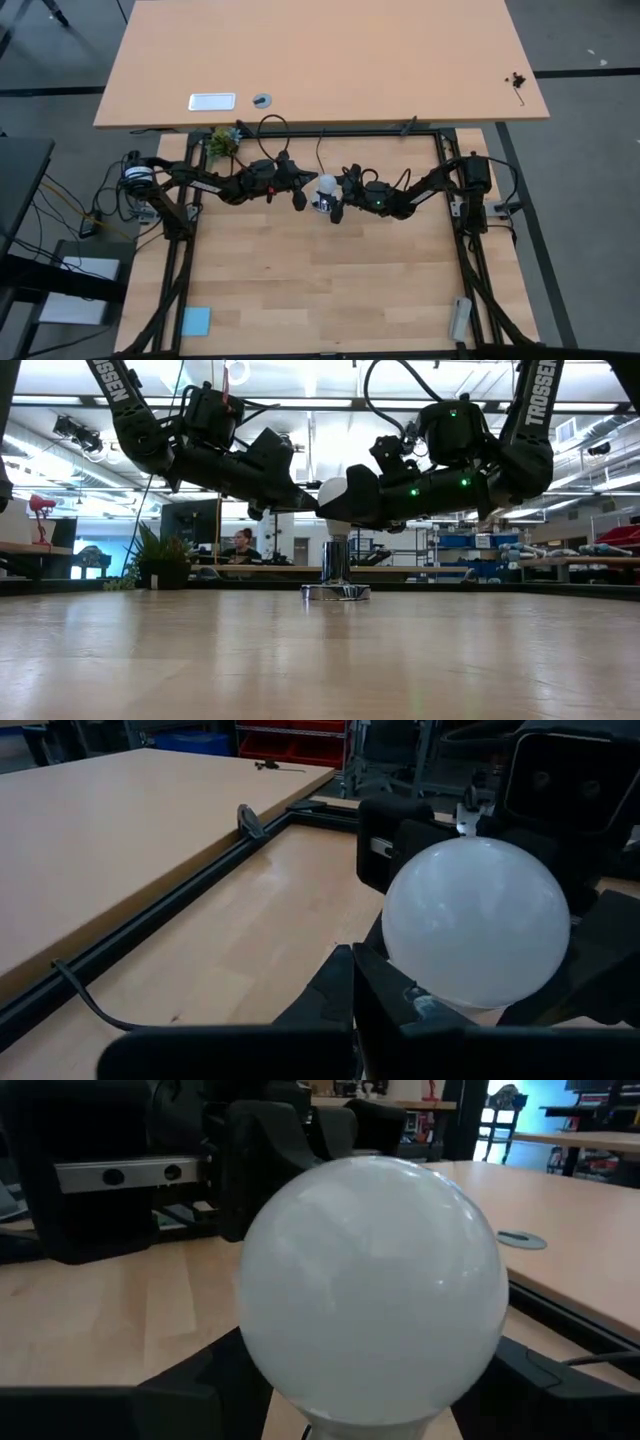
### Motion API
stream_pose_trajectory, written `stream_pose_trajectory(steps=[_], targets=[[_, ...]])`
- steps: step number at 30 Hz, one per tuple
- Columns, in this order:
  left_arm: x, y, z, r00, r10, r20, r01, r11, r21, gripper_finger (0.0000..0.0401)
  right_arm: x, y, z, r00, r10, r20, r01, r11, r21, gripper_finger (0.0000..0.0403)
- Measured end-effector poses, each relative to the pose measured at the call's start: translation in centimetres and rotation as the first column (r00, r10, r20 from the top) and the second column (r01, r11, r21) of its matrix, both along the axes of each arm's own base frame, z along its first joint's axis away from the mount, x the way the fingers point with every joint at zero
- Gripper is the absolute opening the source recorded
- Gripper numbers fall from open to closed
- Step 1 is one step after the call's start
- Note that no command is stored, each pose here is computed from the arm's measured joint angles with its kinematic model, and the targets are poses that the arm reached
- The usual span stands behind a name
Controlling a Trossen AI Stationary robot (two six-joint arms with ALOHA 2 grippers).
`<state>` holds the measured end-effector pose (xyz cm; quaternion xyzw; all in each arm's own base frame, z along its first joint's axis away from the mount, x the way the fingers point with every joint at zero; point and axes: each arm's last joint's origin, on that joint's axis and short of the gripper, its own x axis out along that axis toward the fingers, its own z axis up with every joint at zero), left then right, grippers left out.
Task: Screw lightbulb
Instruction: Insert the white lightbulb into the silver lamp
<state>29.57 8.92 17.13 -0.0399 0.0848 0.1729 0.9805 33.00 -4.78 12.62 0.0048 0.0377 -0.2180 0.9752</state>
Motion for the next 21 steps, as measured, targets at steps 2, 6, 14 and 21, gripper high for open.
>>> stream_pose_trajectory(steps=[2, 6, 14, 21], targets=[[0.0, 0.0, 0.0, 1.0, 0.0, 0.0, 0.0, 1.0, 0.0, 0.0003, -0.01, -0.07, 0.0, 1.0, -0.001, -0.001, 0.001, 1.0, -0.002, 0.0247], [0.0, 0.0, -0.01, 1.0, 0.0, -0.001, 0.0, 1.0, 0.0, 0.0003, -0.01, -0.07, 0.0, 1.0, 0.0, -0.001, 0.0, 1.0, -0.003, 0.0248], [0.0, 0.0, -0.01, 1.0, 0.0, -0.001, 0.0, 1.0, -0.001, 0.0003, 0.0, -0.11, -0.14, 1.0, -0.002, 0.005, 0.002, 1.0, 0.016, 0.0245], [0.0, -0.02, -0.01, 1.0, -0.006, 0.0, 0.006, 1.0, -0.002, 0.0003, 0.01, -0.14, -0.08, 1.0, 0.002, 0.021, -0.002, 0.999, 0.035, 0.0244]])
